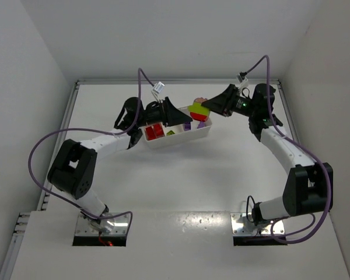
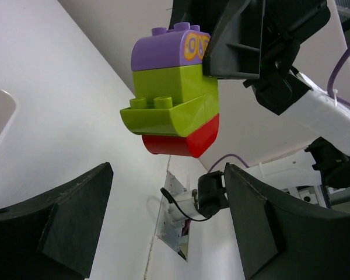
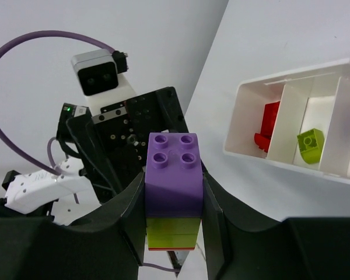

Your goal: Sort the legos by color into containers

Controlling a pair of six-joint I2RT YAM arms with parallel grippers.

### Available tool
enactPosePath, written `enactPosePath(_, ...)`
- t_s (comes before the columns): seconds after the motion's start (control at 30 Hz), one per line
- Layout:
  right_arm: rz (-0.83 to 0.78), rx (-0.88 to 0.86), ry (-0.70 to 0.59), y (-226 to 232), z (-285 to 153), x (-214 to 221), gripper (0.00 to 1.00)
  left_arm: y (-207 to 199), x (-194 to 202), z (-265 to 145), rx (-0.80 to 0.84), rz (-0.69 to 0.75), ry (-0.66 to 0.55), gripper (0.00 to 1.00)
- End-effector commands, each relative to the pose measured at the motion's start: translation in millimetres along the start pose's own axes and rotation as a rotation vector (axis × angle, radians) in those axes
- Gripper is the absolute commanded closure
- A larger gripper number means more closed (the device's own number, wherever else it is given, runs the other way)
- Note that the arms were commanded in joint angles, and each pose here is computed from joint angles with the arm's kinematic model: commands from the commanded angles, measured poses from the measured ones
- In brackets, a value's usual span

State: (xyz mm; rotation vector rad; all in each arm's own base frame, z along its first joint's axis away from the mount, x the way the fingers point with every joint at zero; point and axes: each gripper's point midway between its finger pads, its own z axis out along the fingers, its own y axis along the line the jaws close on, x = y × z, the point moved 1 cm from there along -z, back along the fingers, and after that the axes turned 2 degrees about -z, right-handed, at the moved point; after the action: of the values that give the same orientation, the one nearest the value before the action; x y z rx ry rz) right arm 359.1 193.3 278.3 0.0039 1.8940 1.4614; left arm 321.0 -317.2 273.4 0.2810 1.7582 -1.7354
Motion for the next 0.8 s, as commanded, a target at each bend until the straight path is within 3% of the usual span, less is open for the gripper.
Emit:
enactPosePath(0.0,-0.067,-0.089,-0.014,28,2,-9,1.0,-30,-13,9,0.112,0.086,-0.011,0.17)
enactPosePath(0.23,-0.08,-0.131,0.005,35,4,0,1.0,-45,-15,15,0.205,0.106,0.004,0.25)
enactPosePath(0.5,-0.08,-0.148,0.005,35,3,2,1.0,-56,1,26,0.263,0.118,0.065,0.44)
enactPosePath(0.77,-0.07,-0.148,0.006,31,6,2,1.0,-57,5,29,0.283,0.117,0.094,0.5)
